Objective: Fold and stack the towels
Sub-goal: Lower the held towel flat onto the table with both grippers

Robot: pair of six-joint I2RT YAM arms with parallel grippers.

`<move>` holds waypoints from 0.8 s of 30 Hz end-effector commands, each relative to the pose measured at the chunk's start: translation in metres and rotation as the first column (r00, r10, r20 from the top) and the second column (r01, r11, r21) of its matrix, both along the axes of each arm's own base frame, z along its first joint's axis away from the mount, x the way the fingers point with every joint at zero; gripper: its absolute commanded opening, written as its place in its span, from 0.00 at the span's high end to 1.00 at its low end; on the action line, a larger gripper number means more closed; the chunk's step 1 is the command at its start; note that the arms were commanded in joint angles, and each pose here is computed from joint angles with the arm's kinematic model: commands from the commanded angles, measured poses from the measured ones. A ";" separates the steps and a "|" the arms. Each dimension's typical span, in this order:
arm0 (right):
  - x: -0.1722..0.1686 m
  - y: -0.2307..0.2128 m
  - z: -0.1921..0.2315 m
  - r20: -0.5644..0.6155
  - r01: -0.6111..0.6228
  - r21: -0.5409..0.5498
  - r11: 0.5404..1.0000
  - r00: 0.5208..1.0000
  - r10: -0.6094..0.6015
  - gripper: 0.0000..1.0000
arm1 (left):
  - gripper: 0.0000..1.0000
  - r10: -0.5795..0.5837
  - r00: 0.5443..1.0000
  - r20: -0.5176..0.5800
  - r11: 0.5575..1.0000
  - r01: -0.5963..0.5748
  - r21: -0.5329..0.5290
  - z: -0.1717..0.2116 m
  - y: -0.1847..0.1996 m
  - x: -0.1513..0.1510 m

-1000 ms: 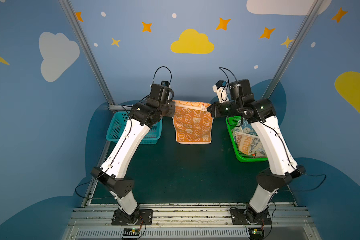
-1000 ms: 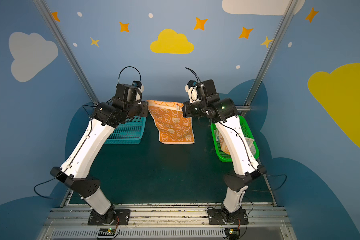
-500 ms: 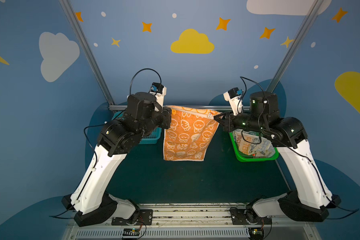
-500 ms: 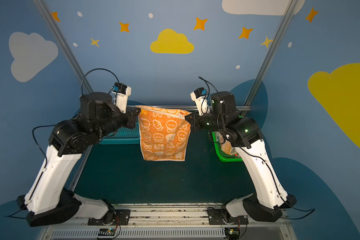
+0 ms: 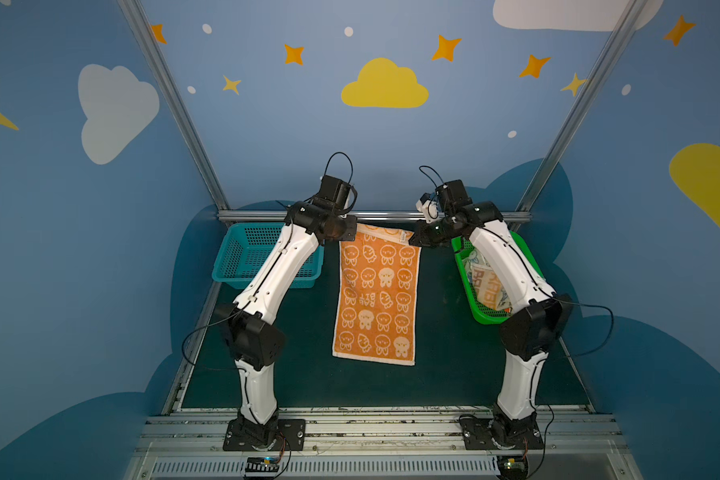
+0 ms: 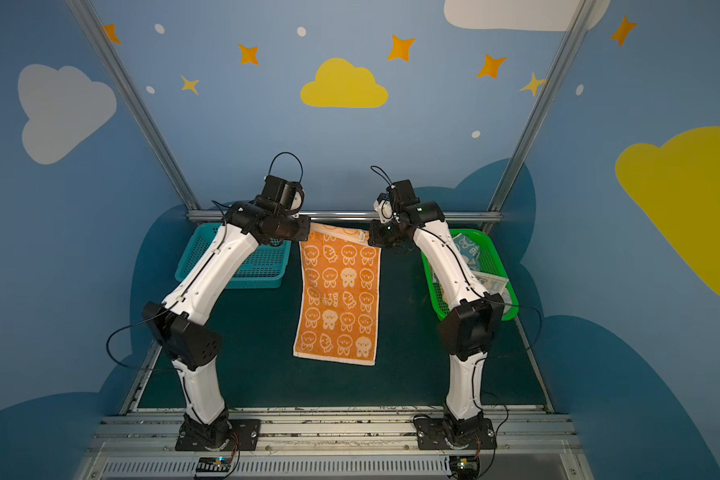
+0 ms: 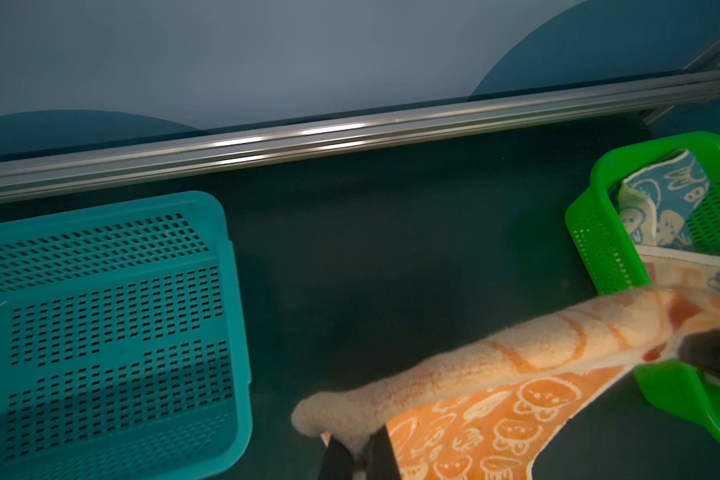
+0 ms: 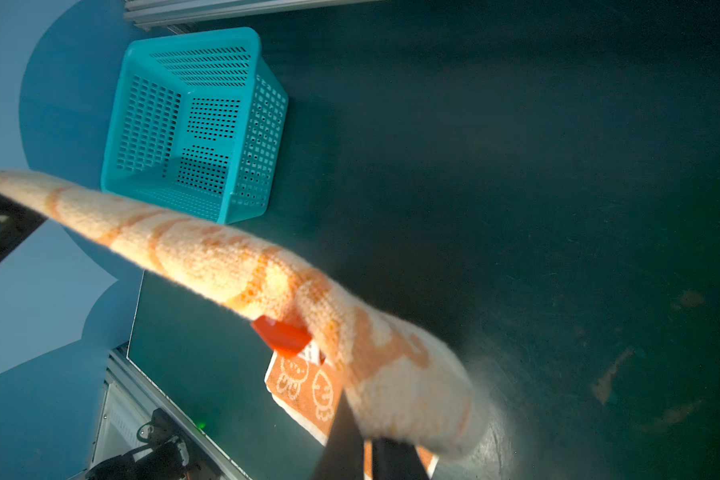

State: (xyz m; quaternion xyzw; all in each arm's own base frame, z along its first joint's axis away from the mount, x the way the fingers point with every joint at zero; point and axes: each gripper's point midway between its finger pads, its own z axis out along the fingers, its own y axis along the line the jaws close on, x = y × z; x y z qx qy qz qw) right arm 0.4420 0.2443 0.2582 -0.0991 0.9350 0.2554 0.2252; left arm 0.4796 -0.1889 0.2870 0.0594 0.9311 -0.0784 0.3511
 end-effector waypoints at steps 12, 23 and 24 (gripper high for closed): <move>0.018 -0.012 -0.088 -0.276 0.022 0.008 1.000 0.961 -0.019 1.00 | 0.96 0.058 0.970 -0.234 0.996 -0.042 0.073 -0.106 0.006 0.026; -0.050 -0.019 -0.148 -0.495 -0.001 -0.069 0.998 0.868 -0.033 1.00 | 0.96 0.101 0.929 -0.356 0.992 -0.065 0.111 -0.178 0.017 -0.037; -0.058 -0.019 -0.152 -0.503 -0.005 -0.075 0.997 0.864 -0.034 1.00 | 0.96 0.107 0.926 -0.361 0.991 -0.069 0.117 -0.182 0.019 -0.043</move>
